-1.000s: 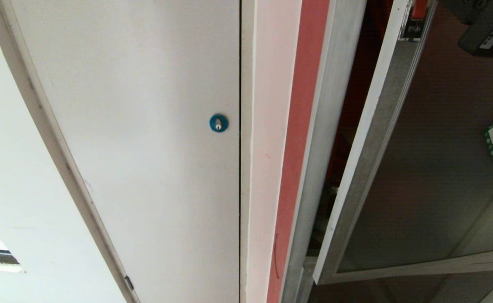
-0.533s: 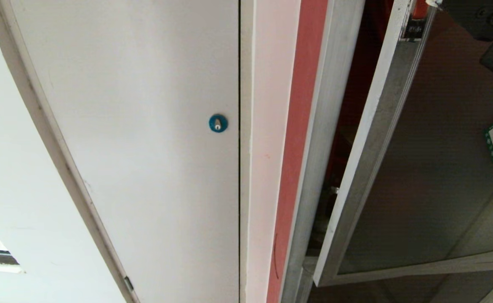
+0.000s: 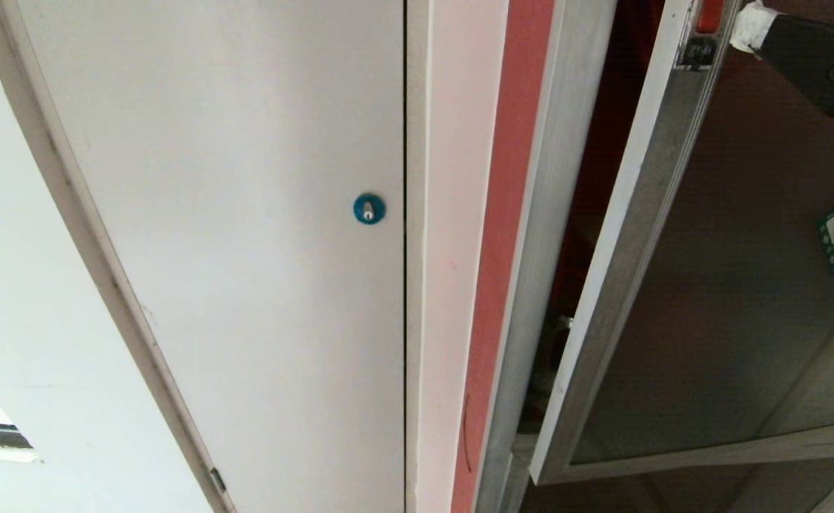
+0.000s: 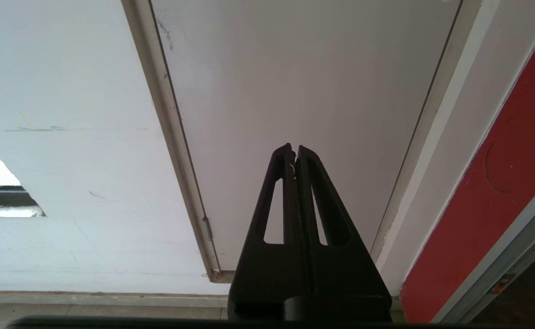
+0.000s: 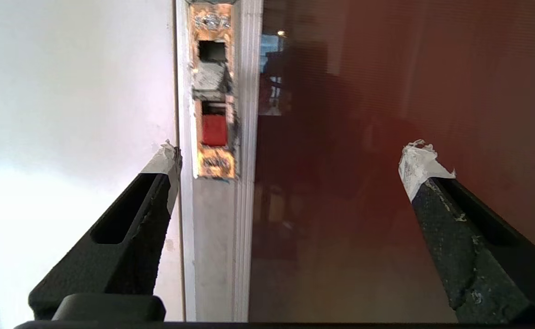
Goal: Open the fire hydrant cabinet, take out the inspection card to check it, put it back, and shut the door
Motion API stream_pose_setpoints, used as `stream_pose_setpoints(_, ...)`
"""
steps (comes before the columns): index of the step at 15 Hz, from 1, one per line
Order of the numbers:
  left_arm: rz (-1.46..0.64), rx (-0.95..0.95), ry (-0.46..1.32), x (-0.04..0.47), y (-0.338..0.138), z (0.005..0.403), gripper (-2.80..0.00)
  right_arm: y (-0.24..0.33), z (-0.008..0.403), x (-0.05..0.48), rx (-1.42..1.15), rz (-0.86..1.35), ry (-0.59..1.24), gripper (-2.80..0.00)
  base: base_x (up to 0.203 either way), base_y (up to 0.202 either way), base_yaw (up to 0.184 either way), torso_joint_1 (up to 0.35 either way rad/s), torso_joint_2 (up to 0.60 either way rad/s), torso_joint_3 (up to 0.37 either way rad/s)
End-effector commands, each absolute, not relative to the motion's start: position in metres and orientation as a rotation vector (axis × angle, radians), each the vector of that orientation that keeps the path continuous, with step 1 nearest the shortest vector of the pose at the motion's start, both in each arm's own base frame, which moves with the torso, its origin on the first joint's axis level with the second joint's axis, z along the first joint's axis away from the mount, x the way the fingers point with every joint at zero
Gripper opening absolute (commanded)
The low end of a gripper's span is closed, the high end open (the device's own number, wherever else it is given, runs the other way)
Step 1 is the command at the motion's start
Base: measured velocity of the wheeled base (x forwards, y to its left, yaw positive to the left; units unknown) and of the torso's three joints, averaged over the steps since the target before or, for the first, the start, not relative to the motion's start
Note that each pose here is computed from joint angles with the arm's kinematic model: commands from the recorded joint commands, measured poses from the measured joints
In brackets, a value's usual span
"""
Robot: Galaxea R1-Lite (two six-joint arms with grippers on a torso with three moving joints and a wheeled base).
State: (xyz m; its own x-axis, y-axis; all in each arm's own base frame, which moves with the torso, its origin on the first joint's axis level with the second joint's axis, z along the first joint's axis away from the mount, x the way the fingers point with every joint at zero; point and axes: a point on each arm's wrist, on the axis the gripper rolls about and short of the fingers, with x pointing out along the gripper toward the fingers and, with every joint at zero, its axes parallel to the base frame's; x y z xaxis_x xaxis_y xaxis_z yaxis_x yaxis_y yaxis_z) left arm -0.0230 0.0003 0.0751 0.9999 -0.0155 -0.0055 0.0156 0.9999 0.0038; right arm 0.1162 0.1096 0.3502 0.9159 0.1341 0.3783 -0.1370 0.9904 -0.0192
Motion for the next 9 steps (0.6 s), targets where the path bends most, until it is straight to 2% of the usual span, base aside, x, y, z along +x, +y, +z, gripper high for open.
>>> stream_pose_setpoints(1,-0.015,0.005,0.005,-0.023,0.0,0.075,-2.8,0.104,0.35,0.111,0.014,0.137,-0.397,0.0,0.0,0.0,0.0,0.0,0.0,0.0)
stream_pose_setpoints(4,-0.015,0.003,0.006,-0.023,0.0,0.075,-2.8,0.096,0.346,0.104,0.005,0.138,-0.39,0.0,0.0,0.0,0.0,0.0,0.0,0.0)
stream_pose_setpoints(5,-0.015,0.003,0.007,-0.023,0.0,0.075,-2.8,0.093,0.344,0.102,-0.004,0.141,-0.382,-2.8,0.0,0.0,0.0,0.0,0.0,0.0)
stream_pose_setpoints(9,-0.015,0.005,0.007,-0.023,0.0,0.075,-2.8,0.076,0.348,0.091,0.014,0.1,-0.408,-2.8,0.0,0.0,0.0,0.0,0.0,0.0)
